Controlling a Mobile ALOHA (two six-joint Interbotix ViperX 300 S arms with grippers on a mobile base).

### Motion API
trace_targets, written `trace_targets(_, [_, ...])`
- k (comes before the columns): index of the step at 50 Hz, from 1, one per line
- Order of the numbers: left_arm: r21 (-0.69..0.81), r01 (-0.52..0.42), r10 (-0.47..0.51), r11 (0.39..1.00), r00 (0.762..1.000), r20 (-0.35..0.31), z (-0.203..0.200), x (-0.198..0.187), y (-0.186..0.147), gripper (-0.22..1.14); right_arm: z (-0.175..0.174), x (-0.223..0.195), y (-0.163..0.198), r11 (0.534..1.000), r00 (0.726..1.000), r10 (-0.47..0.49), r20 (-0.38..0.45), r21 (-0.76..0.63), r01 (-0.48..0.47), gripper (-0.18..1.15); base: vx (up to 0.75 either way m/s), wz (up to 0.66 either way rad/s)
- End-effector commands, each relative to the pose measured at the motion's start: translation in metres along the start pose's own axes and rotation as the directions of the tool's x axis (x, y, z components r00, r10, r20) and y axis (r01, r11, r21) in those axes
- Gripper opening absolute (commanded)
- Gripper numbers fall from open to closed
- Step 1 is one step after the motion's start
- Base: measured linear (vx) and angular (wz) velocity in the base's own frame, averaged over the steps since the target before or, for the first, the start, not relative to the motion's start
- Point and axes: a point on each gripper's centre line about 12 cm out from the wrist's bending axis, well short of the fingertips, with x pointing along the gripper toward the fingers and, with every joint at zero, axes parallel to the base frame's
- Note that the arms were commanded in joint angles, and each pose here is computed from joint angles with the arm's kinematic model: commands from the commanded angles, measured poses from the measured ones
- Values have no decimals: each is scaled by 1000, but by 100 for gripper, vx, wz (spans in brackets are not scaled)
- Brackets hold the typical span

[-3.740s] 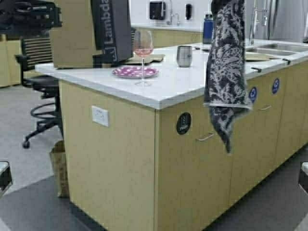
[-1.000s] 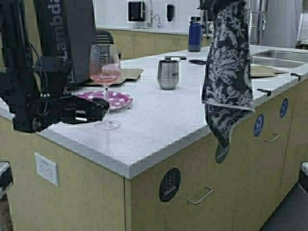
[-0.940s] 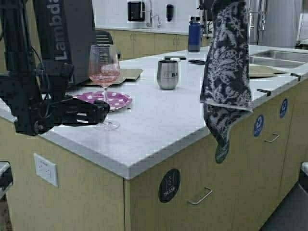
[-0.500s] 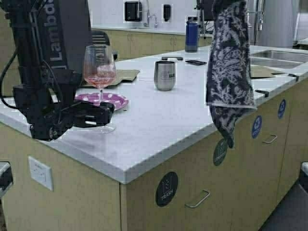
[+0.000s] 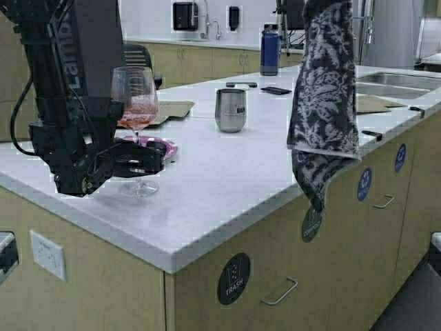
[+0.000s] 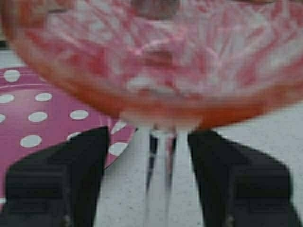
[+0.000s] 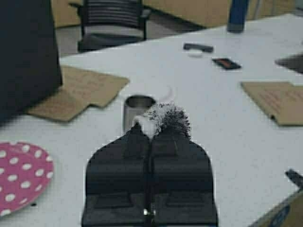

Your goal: Get the cloth and wipe up the spill under the wine glass

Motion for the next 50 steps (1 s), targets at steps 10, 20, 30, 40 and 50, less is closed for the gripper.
trace_targets(10, [3,7,-7,1000,999,53,25,-2,-2,22,1,4,2,1000,1000,3,14,7,-3,6,5,-3])
trace_targets(20, [8,23,-24,1000,996,83,50,-7,-8,21,7,18,8,1000,1000,15,28,19,-15,6,2,1])
trace_targets(30, [-2,30,-29,1000,995,100,97,-21,-13,20,35,67,14,996,998,25,50,80,-29,6,1,0])
trace_targets(40, [4,25,-25,1000,995,96,146,-38,-16,20,39,127,26,993,998,46,32,110,-49,6,1,0])
trace_targets(50, [-26,17,-15,1000,997,81,197,-53,-19,20,13,159,55,985,995,98,-7,146,-96,6,0,0])
